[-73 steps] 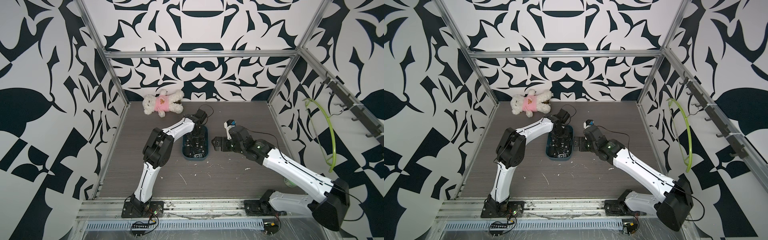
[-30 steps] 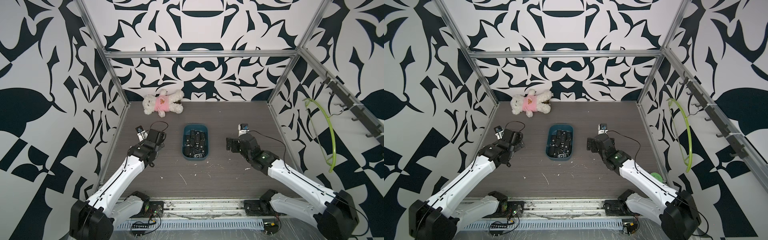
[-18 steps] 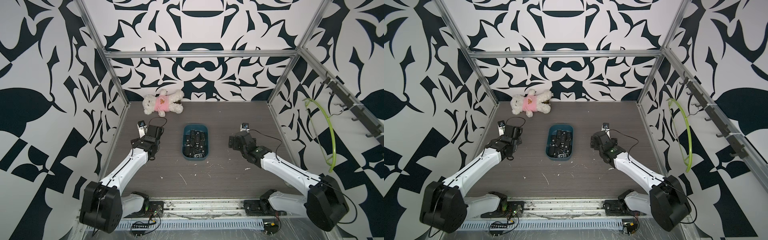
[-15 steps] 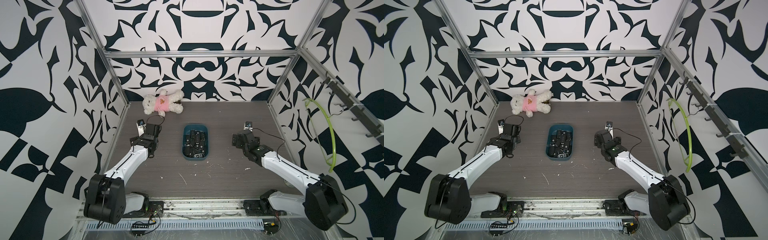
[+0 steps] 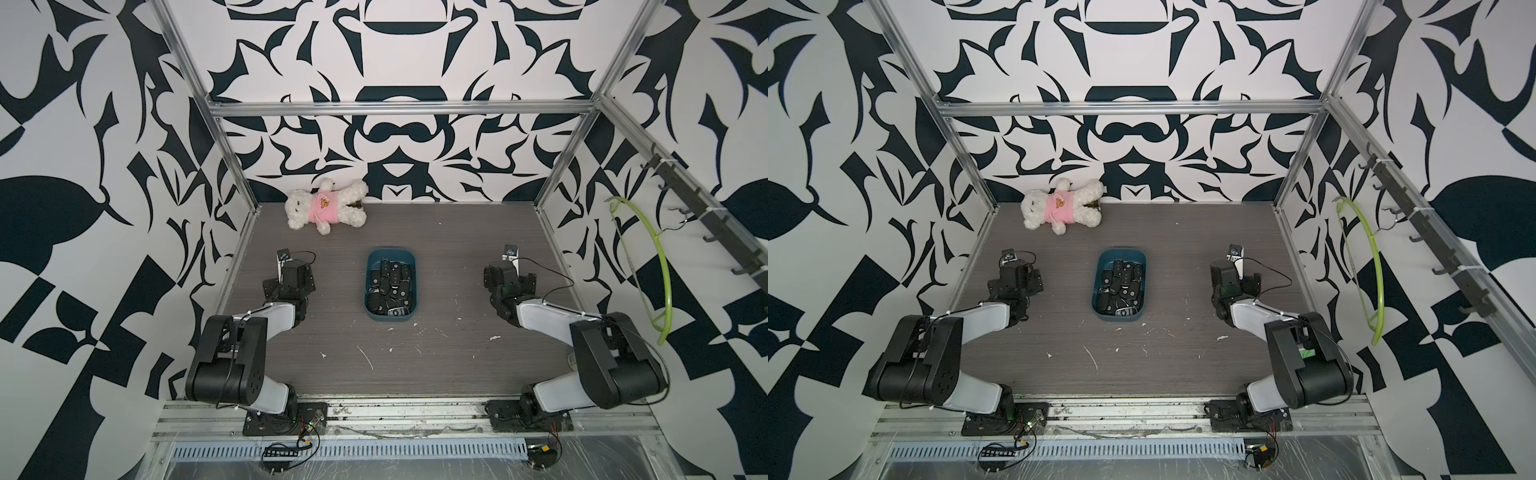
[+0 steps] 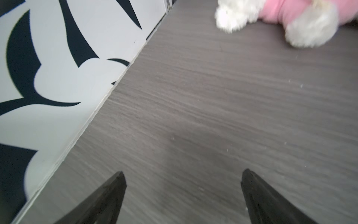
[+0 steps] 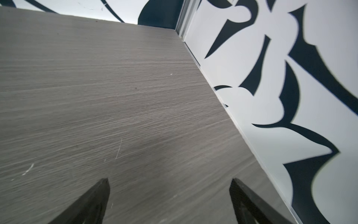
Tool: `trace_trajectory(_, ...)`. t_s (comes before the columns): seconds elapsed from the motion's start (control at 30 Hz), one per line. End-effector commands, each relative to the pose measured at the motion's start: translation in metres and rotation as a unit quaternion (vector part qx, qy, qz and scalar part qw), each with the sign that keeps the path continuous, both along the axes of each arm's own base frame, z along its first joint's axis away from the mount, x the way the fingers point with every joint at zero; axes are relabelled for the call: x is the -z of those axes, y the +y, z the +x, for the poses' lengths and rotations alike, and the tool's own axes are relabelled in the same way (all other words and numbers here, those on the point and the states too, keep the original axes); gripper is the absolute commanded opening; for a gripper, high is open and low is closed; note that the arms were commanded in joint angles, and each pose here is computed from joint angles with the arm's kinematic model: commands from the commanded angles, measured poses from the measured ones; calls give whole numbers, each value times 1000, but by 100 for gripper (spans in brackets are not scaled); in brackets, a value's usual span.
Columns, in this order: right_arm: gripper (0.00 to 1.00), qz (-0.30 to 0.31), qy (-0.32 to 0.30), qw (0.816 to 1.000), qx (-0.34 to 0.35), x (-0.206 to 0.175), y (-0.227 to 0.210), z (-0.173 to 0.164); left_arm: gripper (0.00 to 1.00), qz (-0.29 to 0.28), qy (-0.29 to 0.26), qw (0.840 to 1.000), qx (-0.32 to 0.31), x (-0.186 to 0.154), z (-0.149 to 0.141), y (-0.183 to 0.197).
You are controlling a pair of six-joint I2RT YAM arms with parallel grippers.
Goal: Place the car key into the storage box
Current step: Reset both arms
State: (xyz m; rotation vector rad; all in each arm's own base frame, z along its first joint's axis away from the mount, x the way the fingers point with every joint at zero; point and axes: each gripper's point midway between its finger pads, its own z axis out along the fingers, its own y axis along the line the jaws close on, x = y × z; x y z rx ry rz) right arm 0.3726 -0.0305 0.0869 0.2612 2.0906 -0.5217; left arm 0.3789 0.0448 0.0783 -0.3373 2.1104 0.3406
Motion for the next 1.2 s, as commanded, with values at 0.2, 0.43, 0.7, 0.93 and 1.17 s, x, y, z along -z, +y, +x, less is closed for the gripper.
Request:
trace_trajectory(0.2,100,66,-97,991,-71,-3,0,7,99,-41,-89,989,112,-16,18,-30)
trace_trajectory(0.43,97,69,-109,986,-101,5,9,3,99,-49,-99,980,162,-9,14,-47)
trace_trajectory(0.7,99,67,-87,988,-108,8,11,10,99,-46,-107,980,162,-10,15,-46)
trace_trajectory(0.93,99,67,-86,988,-108,8,11,10,99,-47,-105,980,162,-9,15,-46)
trace_trajectory(1.17,99,67,-86,988,-108,8,11,10,99,-47,-103,980,163,-9,15,-46)
